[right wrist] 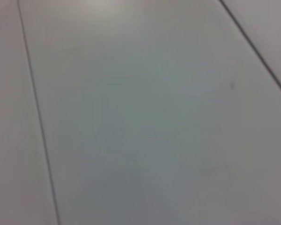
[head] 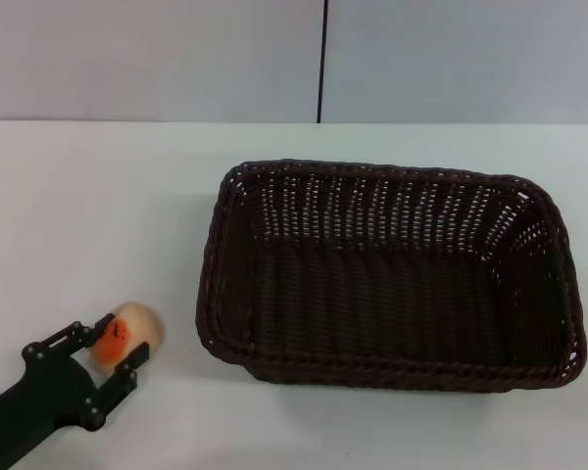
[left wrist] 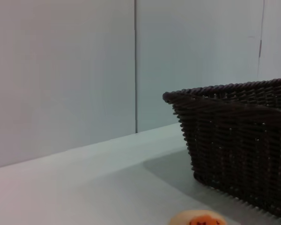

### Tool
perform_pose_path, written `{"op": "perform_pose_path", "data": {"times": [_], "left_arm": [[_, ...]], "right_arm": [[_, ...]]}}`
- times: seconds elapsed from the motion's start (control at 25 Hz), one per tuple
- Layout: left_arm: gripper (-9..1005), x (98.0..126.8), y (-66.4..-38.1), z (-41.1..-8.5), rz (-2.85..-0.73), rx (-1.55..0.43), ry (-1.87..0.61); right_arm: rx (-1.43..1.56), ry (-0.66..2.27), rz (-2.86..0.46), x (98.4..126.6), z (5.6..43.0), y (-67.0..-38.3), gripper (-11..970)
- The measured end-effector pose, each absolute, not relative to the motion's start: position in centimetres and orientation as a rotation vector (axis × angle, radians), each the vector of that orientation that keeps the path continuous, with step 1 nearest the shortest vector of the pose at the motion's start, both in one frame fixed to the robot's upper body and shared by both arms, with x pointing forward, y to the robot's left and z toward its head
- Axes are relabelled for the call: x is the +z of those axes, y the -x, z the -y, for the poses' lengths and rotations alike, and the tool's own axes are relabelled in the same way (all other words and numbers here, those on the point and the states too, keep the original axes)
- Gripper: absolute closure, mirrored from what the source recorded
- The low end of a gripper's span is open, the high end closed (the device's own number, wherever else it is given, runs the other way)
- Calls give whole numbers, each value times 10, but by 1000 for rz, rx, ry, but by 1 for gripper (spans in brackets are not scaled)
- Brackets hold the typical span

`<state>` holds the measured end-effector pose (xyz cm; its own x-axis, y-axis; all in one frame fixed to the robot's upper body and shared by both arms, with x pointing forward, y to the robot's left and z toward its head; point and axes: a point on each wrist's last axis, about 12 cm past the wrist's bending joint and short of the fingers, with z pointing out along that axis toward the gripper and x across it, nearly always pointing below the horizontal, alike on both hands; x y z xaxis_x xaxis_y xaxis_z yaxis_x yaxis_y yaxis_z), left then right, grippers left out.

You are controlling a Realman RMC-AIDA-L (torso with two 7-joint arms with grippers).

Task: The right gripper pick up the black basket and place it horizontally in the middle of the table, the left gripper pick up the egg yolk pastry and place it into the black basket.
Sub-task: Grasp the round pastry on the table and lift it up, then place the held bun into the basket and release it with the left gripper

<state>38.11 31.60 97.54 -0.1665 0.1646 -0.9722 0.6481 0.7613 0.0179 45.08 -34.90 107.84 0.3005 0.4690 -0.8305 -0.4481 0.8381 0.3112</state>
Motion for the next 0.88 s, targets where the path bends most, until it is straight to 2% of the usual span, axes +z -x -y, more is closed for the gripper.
{"op": "perform_pose_path", "data": {"times": [0.28, 0.56, 0.6, 0.64, 0.68, 0.76, 0.84, 0.88], "left_arm": [[492, 975, -384, -316, -1714, -451, -625], [639, 987, -388, -320, -1623, -439, -521], [660, 994, -390, -322, -1574, -436, -495], [680, 1015, -404, -319, -1410, -463, -479], [699, 1015, -404, -319, -1410, -463, -479], [729, 1030, -432, -290, -1282, -600, -574], [749, 1031, -439, -279, -1264, -643, -603], [759, 1034, -449, -256, -1235, -728, -666]], "right_arm": [[579, -95, -1106, 1073, 356, -448, 117], [556, -147, -1091, 1070, 361, -442, 116], [554, -148, -1093, 1069, 361, -442, 116], [551, -146, -1094, 1069, 361, -442, 116], [551, -146, -1094, 1069, 361, -442, 116], [537, -130, -1088, 1068, 359, -441, 116], [536, -125, -1083, 1067, 357, -441, 116], [546, -129, -1084, 1066, 355, -441, 116]]}}
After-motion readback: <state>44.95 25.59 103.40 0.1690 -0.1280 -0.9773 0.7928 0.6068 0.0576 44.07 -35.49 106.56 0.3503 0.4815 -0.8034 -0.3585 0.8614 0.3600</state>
